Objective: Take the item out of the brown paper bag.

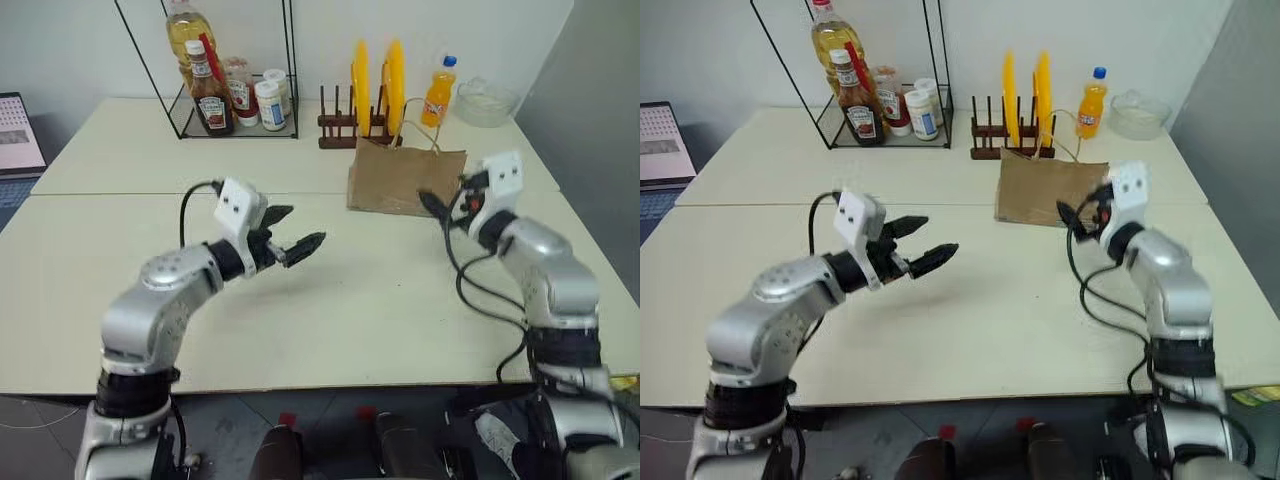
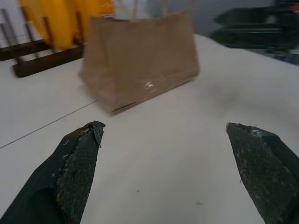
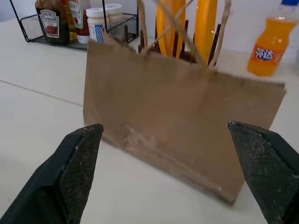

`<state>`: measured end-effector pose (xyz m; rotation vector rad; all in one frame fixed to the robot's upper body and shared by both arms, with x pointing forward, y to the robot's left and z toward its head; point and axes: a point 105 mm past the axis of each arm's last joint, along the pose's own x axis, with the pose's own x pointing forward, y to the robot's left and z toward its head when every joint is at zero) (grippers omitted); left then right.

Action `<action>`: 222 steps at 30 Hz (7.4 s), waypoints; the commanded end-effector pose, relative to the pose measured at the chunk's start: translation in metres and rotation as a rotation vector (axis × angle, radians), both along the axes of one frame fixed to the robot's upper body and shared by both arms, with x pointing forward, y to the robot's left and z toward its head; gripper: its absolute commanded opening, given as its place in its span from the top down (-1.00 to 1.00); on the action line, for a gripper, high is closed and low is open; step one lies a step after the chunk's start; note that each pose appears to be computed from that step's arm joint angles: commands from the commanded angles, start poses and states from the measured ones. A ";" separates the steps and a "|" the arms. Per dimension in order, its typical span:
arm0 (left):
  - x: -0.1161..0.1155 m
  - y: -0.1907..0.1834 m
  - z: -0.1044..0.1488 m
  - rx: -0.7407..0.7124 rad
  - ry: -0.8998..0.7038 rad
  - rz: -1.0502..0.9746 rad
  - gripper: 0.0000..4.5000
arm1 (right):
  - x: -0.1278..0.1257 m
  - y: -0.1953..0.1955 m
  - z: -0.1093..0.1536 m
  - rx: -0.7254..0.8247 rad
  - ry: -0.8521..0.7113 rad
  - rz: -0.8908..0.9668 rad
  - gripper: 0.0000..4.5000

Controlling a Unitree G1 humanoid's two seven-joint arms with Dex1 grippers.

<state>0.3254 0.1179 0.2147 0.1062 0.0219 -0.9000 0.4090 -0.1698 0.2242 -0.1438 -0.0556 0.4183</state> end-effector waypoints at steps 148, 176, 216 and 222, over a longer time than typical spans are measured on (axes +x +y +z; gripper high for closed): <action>-0.037 0.096 0.044 -0.179 -0.161 0.445 -1.00 | 0.014 0.239 0.153 0.361 0.006 0.455 0.98; -0.032 0.089 0.039 -0.183 -0.161 0.427 -1.00 | 0.036 0.209 0.102 0.005 -0.050 0.355 0.98; -0.022 0.080 0.038 -0.186 -0.169 0.397 -1.00 | 0.026 0.173 0.057 -0.025 0.072 0.257 0.98; -0.019 0.077 0.039 -0.187 -0.167 0.381 -1.00 | 0.029 0.178 0.072 -0.042 -0.030 0.286 0.98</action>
